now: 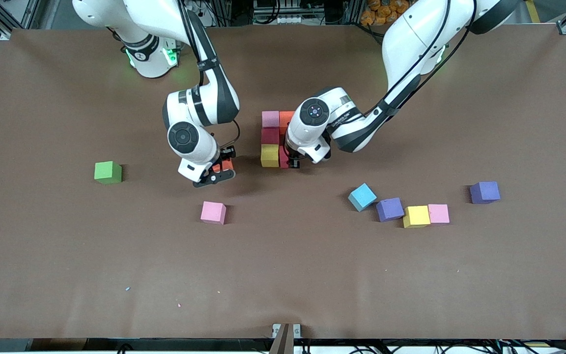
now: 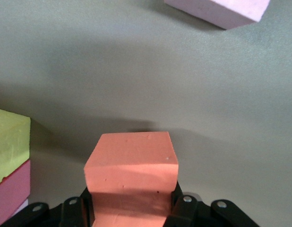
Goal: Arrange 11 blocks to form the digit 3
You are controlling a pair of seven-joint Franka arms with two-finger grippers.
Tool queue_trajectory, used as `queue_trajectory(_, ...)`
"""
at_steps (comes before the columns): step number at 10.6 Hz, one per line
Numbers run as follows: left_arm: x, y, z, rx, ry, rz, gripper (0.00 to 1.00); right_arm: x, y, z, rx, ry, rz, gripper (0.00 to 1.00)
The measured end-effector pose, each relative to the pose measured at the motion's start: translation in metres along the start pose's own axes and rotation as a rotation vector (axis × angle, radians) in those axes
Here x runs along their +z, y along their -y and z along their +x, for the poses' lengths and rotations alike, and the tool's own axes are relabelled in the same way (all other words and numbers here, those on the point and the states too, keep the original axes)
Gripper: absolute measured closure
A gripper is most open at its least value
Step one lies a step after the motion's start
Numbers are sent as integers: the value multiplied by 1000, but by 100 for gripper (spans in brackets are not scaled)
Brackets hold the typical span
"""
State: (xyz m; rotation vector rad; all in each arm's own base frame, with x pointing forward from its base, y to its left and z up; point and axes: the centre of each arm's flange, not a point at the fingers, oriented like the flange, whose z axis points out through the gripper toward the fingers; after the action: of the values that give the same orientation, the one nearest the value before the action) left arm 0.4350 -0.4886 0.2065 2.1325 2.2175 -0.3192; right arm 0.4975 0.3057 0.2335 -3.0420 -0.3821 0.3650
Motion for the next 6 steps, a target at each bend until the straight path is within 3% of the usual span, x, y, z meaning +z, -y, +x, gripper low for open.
queue_trajectory(6, -2, -2, -1, -1, 4, -4, 47, 0, 4, 0, 48, 0, 6, 41)
